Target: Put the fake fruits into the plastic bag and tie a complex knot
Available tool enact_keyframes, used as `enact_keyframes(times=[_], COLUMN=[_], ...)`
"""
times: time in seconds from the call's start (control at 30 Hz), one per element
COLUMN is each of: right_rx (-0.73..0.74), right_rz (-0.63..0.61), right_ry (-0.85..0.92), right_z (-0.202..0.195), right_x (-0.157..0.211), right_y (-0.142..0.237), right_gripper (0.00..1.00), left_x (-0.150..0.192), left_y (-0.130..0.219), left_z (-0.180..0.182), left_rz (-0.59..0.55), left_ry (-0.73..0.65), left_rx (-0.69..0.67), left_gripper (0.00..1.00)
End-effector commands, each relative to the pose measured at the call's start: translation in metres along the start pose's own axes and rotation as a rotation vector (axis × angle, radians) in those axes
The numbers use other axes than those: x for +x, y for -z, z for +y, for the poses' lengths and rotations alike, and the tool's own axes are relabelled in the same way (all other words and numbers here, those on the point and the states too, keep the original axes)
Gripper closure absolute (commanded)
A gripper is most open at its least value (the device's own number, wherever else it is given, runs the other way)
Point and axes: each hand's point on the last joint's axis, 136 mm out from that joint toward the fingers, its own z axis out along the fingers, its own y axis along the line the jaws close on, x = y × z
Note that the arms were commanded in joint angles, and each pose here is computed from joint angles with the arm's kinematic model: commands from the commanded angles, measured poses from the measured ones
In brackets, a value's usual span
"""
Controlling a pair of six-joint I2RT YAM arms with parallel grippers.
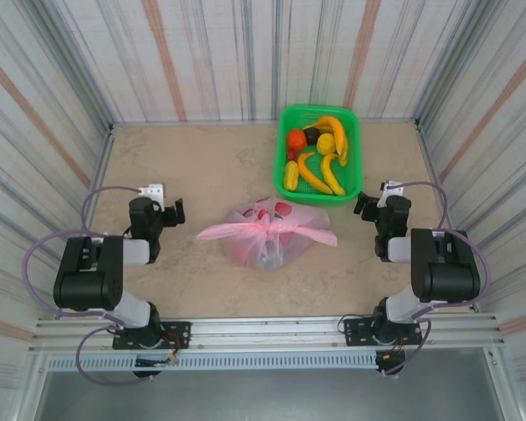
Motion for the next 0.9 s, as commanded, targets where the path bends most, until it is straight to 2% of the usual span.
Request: enact_keyframes(times=[0.0, 0.87], right_rx=[0.017, 0.024], right_rz=[0.000, 0.000], right_ry=[0.035, 0.062], right_z=[0.0005, 0.0043], right_x=[-0.0041, -0.0033], right_y=[-0.0039, -0.0039], right_gripper=[0.01, 0.01], left_x=[-0.0214, -0.0219], left_y=[0.0005, -0.0012], left_z=[-0.0028, -0.0077], left_rz=[-0.072, -0.065], left_ry=[-0.035, -0.074], left_rx=[0.014, -0.006], left_gripper=[0.01, 0.01])
